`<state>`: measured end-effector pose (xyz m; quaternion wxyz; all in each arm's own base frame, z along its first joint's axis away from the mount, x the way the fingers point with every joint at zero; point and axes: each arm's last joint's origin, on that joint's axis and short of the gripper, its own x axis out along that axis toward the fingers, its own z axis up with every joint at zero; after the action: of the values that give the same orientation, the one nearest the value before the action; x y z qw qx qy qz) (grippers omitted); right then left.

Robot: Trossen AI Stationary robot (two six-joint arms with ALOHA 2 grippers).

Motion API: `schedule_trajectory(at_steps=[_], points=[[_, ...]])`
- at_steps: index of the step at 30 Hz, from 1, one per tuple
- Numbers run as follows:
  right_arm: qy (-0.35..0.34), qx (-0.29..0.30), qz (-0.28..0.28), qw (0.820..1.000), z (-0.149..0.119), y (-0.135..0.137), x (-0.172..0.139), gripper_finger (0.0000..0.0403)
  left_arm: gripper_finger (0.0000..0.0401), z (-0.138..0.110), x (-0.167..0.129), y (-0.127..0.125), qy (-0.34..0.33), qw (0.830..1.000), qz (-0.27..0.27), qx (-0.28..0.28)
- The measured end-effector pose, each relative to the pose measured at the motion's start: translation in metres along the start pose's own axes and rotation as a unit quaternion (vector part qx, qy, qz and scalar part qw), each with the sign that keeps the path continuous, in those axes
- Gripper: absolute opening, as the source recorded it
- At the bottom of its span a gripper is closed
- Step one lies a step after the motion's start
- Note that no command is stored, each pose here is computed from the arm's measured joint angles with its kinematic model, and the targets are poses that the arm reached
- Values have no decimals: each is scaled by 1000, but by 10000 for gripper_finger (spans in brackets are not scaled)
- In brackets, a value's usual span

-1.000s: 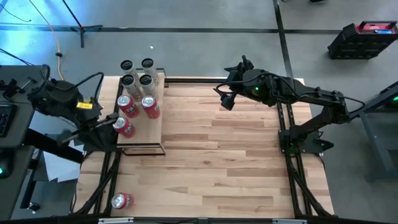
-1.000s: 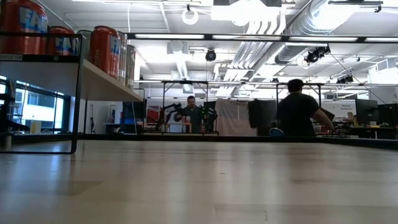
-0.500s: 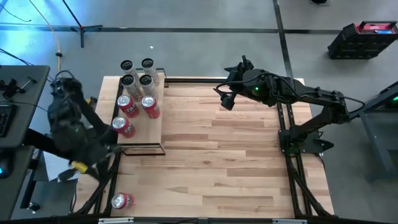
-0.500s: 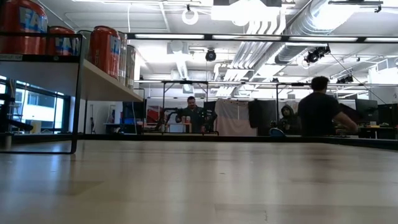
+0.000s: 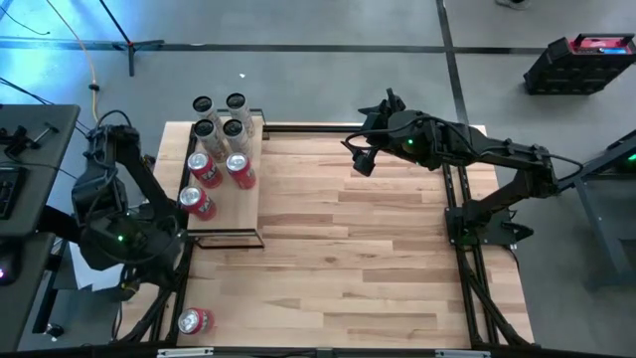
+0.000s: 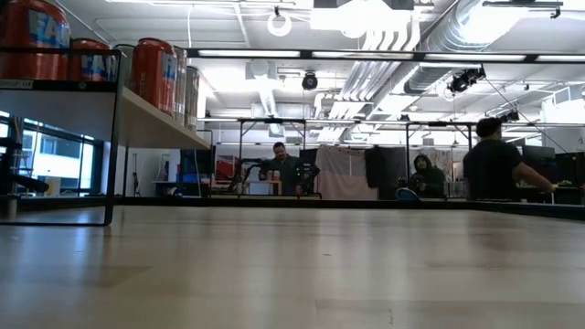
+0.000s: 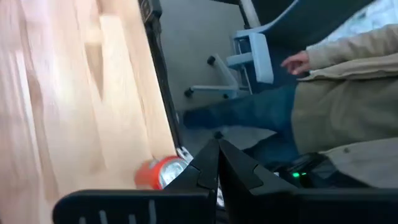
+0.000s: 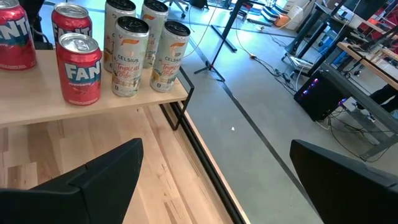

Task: Place canned beverage on shelf
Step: Put the red soda can on the shelf aligned with the other red soda can

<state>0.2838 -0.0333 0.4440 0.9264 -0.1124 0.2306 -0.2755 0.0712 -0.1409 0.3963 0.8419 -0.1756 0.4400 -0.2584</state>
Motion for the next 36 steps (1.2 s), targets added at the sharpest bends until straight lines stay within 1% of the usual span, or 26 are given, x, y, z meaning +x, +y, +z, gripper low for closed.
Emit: schedule_trajectory(at_steps=[2,5,8,9,11,14,16,19,20,21,23,28,30,34,36], points=[[0,0,0,1000,0,0,0,392,0,-2,-2,1,12,999,-3,-36],[0,0,0,1000,0,0,0,392,0,-7,-6,5,61,993,-9,-98],[0,0,0,1000,0,0,0,392,0,-13,-7,10,103,977,17,-184],[0,0,0,1000,0,0,0,392,0,-14,-8,11,114,968,29,-221],[0,0,0,1000,0,0,0,392,0,-17,-8,14,128,944,50,-301],[0,0,0,1000,0,0,0,392,0,-16,-8,14,118,898,66,-418],[0,0,0,1000,0,0,0,392,1,-14,-6,14,109,868,78,-479],[0,0,0,1000,0,0,0,392,9,-13,1,13,99,835,97,-532],[0,0,0,1000,0,0,0,392,15,-12,4,12,100,827,103,-544],[0,0,0,1000,0,0,0,392,23,-12,7,11,104,822,110,-550],[0,0,0,1000,0,0,0,392,41,-13,16,8,114,817,126,-551],[0,0,0,1000,0,0,0,392,105,-13,48,0,123,821,177,-529],[0,0,0,1000,0,0,0,392,136,-15,60,-2,132,829,197,-506],[0,0,0,1000,0,0,0,392,197,-17,77,0,158,852,243,-436],[0,0,0,1000,0,0,0,392,224,-15,85,2,165,863,252,-406]])
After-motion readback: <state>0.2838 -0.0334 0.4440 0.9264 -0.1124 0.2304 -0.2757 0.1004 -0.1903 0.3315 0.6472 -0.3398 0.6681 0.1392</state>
